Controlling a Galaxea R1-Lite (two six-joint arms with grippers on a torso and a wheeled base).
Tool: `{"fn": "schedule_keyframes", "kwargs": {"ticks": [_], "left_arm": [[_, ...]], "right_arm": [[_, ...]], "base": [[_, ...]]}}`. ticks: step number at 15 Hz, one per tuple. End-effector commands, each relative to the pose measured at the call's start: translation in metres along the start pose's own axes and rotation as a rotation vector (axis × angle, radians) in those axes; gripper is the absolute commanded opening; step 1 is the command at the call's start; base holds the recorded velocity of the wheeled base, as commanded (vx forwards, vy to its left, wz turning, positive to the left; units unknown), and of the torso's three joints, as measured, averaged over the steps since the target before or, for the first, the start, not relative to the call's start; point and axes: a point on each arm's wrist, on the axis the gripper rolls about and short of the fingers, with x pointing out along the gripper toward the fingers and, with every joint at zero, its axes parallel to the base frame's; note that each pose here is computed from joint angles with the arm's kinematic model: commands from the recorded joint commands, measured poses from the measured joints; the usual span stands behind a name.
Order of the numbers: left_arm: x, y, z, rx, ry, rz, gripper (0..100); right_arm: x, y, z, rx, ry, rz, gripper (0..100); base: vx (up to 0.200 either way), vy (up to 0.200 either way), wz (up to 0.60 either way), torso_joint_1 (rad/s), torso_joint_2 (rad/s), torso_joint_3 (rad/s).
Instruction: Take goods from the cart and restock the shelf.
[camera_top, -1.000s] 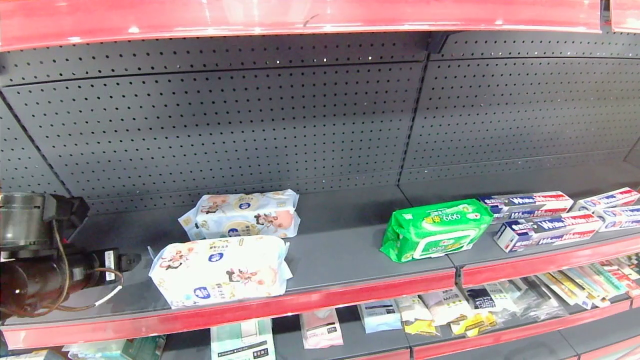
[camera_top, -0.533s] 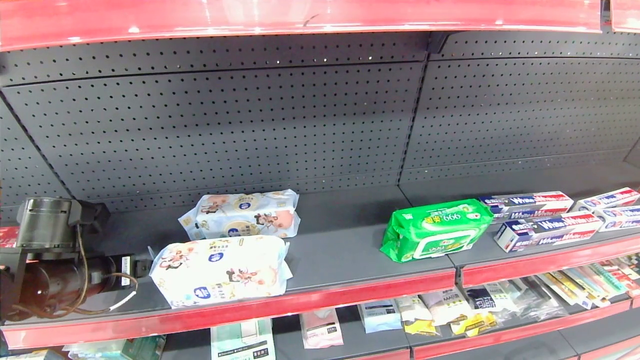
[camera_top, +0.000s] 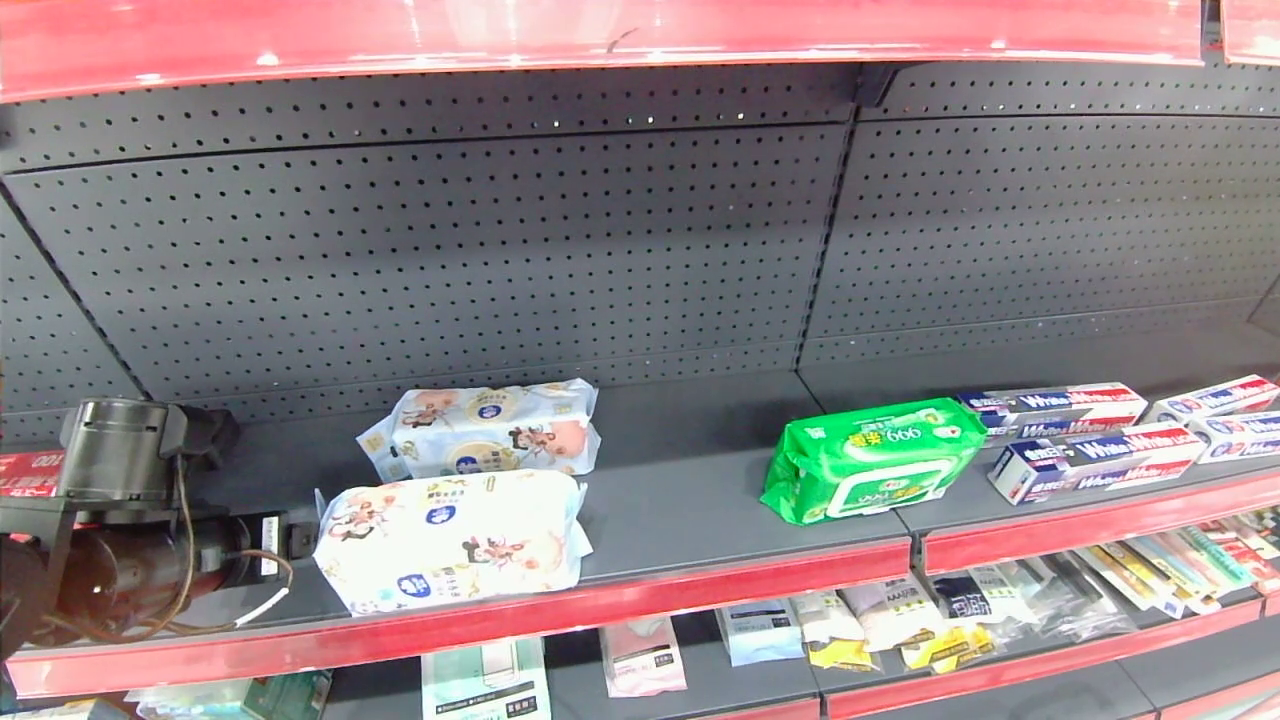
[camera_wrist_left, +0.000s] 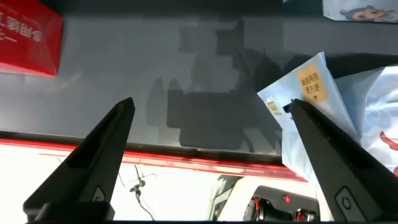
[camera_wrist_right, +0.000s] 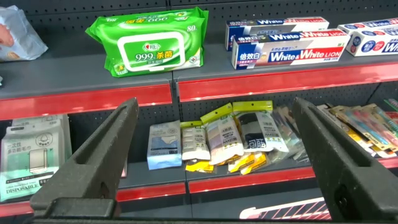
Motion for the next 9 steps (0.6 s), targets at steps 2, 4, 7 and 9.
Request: {"fn": "schedule_keyframes", "kwargs": {"ticks": [2, 4, 7, 9], "left_arm": [[-0.0008, -0.001, 0.0, 0.002, -0.002, -0.004, 100], [-0.0009, -0.0011, 0.0005, 0.002, -0.004, -0.004, 100], [-0.0015, -0.0026, -0.0002, 0.006, -0.003, -0.01, 100], [-0.0015, -0.0026, -0.0002, 0.0, -0.002, -0.011, 100]], "right_arm": [[0.0001, 0.0, 0.0001, 0.0, 0.001, 0.001, 100], [0.0001, 0.0, 0.0001, 0.0, 0.001, -0.001, 100], [0.0001, 0.0, 0.0001, 0.0, 0.001, 0.001, 100], [0.0001, 0.0, 0.0001, 0.0, 0.001, -0.001, 100]], "base": [[0.0, 0.0, 0.0, 0.0, 0.0, 0.0], [0.0, 0.0, 0.0, 0.0, 0.0, 0.0], [0.0, 0.0, 0.0, 0.0, 0.0, 0.0], [0.0, 0.0, 0.0, 0.0, 0.0, 0.0]]}}
